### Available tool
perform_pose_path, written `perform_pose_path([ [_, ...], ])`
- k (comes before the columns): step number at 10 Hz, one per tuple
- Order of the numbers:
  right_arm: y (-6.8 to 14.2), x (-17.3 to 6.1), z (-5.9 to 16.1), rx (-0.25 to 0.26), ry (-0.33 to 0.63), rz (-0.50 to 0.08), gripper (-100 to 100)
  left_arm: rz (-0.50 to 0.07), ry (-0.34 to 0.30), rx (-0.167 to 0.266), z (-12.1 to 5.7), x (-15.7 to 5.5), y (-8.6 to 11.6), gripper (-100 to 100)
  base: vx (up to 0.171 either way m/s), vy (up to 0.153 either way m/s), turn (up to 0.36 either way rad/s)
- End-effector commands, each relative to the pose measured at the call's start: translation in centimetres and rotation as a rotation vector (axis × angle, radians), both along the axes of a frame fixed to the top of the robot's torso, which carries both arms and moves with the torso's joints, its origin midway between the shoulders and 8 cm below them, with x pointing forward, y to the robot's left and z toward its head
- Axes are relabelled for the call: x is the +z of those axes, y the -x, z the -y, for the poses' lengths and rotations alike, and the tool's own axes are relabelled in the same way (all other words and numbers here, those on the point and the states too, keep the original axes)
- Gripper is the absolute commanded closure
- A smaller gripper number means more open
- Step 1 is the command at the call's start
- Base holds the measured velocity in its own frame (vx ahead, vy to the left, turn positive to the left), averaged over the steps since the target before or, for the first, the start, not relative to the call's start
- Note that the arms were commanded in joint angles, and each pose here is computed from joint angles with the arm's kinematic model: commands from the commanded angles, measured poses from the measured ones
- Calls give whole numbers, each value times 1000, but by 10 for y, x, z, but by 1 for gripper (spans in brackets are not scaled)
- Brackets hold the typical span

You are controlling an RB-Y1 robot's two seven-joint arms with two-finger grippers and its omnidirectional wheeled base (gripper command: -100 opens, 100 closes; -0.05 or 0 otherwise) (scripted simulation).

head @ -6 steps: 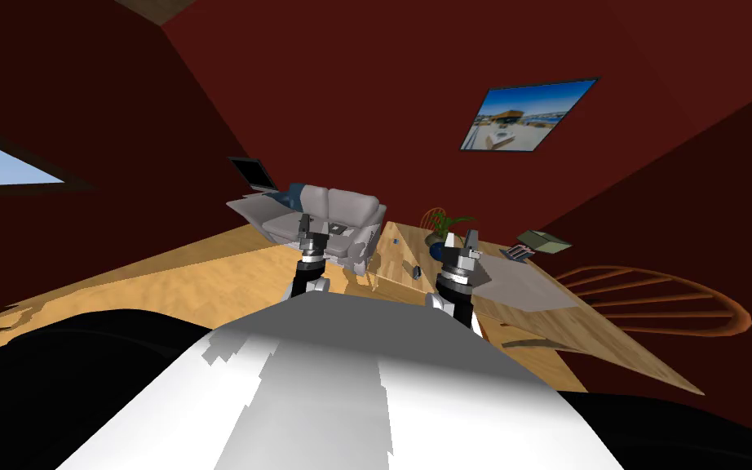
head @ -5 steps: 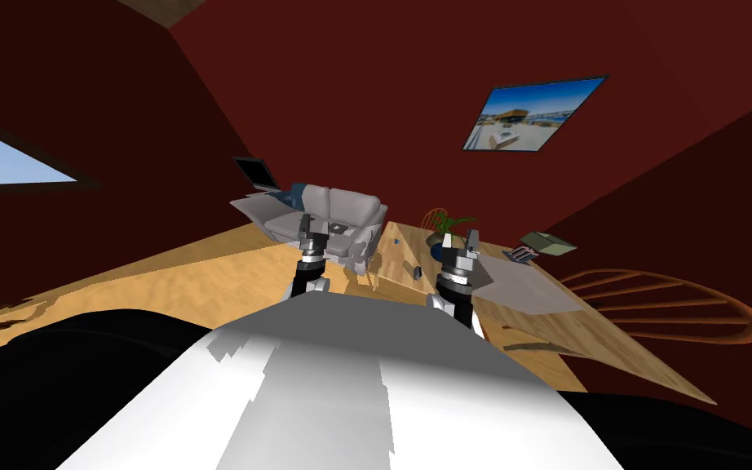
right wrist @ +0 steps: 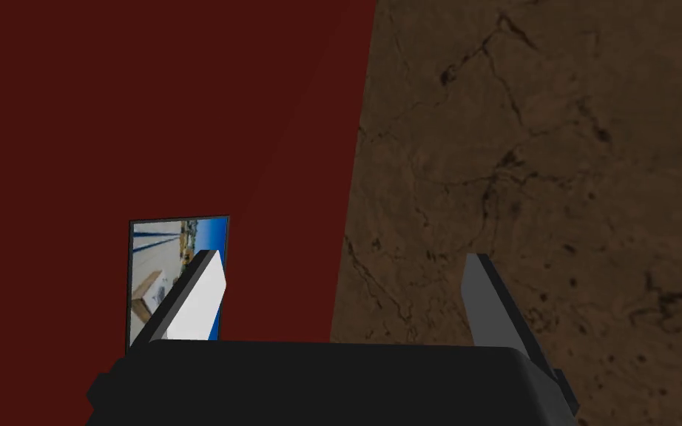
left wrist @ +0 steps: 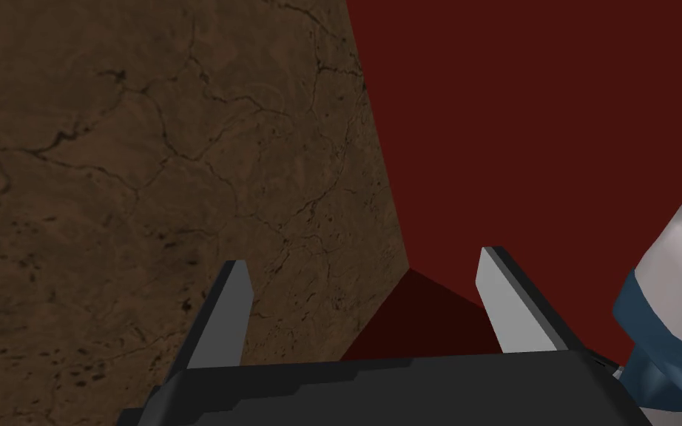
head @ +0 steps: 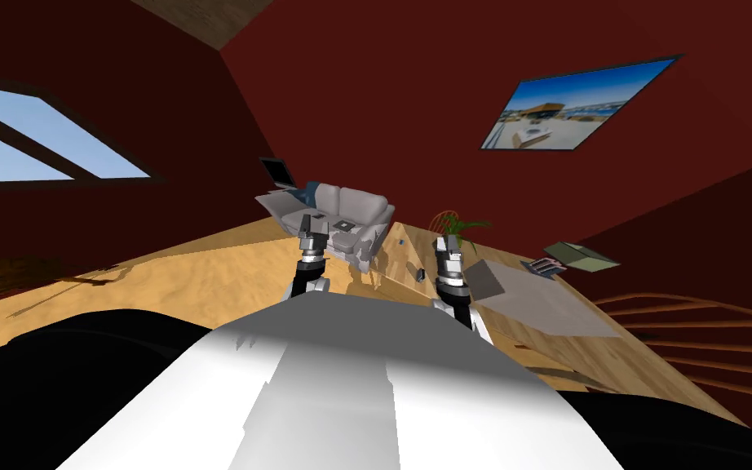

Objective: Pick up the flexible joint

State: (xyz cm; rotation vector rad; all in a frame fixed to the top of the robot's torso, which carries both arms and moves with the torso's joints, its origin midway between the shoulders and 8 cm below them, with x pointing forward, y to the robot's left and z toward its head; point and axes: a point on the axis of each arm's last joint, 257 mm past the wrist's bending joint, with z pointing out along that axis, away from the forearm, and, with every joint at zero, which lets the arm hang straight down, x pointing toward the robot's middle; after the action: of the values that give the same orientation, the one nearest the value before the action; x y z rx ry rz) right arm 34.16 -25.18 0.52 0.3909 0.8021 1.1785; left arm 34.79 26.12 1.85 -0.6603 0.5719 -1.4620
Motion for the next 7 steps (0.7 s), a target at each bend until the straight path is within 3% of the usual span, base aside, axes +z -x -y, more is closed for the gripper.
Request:
perform_pose_path([
  [1,0,-11,-9,-14,123,-18,-100,0,0,0,0,0,0,0,-52,-51,250],
  [2,0,-12,-11,-16,134,-18,-100,0,0,0,0,0,0,0,-31,-47,51],
  [4,0,-35,-21,-29,298,-42,-100,0,0,0,0,0,0,0,-28,-41,233],
  [5,-1,-36,-23,-30,310,-43,-100,0,0,0,0,0,0,0,-26,-33,89],
  [7,0,-63,-30,-38,475,-64,-100,0,0,0,0,0,0,0,-28,-30,238],
])
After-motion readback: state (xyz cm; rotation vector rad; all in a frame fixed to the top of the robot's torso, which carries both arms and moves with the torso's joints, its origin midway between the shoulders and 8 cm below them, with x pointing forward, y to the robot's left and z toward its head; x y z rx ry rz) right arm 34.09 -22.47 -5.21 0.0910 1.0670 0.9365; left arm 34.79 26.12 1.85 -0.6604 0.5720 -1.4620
